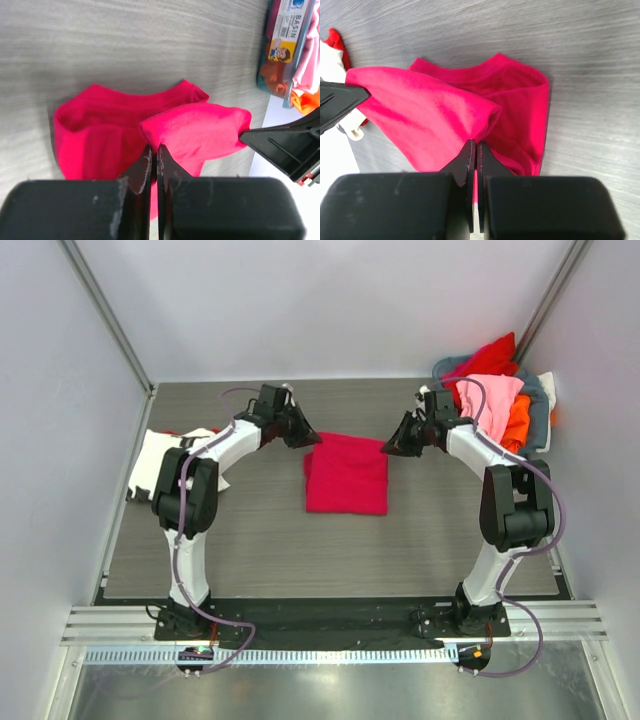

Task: Fold and stack the t-shirts
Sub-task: Fold the tshirt

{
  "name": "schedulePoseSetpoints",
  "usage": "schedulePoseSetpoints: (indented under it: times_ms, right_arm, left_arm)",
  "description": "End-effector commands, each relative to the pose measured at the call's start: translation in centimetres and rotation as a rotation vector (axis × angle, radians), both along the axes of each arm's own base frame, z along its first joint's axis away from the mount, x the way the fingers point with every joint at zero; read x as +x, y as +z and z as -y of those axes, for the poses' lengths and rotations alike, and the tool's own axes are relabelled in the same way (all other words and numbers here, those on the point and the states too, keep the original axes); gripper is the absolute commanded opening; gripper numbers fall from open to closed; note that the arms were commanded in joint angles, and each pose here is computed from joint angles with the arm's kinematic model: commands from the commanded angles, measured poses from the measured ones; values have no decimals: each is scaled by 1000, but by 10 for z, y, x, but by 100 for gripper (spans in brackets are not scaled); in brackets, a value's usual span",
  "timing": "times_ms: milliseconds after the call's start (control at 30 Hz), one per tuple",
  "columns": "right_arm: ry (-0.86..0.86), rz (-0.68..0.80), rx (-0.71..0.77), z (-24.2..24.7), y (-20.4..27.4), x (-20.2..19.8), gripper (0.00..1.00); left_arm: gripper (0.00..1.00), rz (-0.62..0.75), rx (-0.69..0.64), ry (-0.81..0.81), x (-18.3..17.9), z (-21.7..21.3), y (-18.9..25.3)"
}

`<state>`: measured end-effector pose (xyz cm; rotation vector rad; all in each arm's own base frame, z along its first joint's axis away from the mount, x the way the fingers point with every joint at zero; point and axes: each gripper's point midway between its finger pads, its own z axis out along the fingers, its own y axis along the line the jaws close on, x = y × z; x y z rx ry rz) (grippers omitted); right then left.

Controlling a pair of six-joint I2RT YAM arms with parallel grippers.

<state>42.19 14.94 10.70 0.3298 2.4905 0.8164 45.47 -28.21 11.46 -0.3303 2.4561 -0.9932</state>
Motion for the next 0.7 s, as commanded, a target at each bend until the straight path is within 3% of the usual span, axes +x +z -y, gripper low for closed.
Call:
schedulePoseSetpoints:
  times_ms: [0, 100, 133, 167, 200, 233, 300, 333, 533, 667]
  right_arm:
    - [-8, 61, -15, 4, 13, 22, 4]
    - [-14, 58, -27, 5, 6, 33, 11]
    - [-22, 37, -35, 7, -5, 36, 29]
    - [-27, 35, -42, 8, -8, 39, 42]
    - [-41, 38, -59, 11, -11, 43, 53]
    - [-37, 34, -57, 10, -15, 44, 63]
    - [-34, 46, -42, 8, -13, 46, 68]
    - [-36, 47, -40, 8, -14, 44, 69]
    - [-51, 53, -65, 15, -14, 22, 69]
    - [-54, 32, -75, 19, -25, -1, 67]
  left_arm:
    - [1, 37, -13, 0, 19, 5, 9]
    - [3, 27, -8, 2, 29, 8, -3]
    - [7, 21, -5, 6, 31, 8, -7]
    - [18, 11, 4, 8, 33, 8, -15]
    - [45, 4, 13, 16, 35, 6, -18]
    - [53, 14, 34, 24, 37, 3, -20]
    - [72, 25, 55, 36, 37, -2, -16]
    - [76, 36, 73, 46, 37, -6, -15]
    - [77, 66, 177, 36, 13, -29, 3]
    - [78, 83, 369, 116, -5, -73, 1]
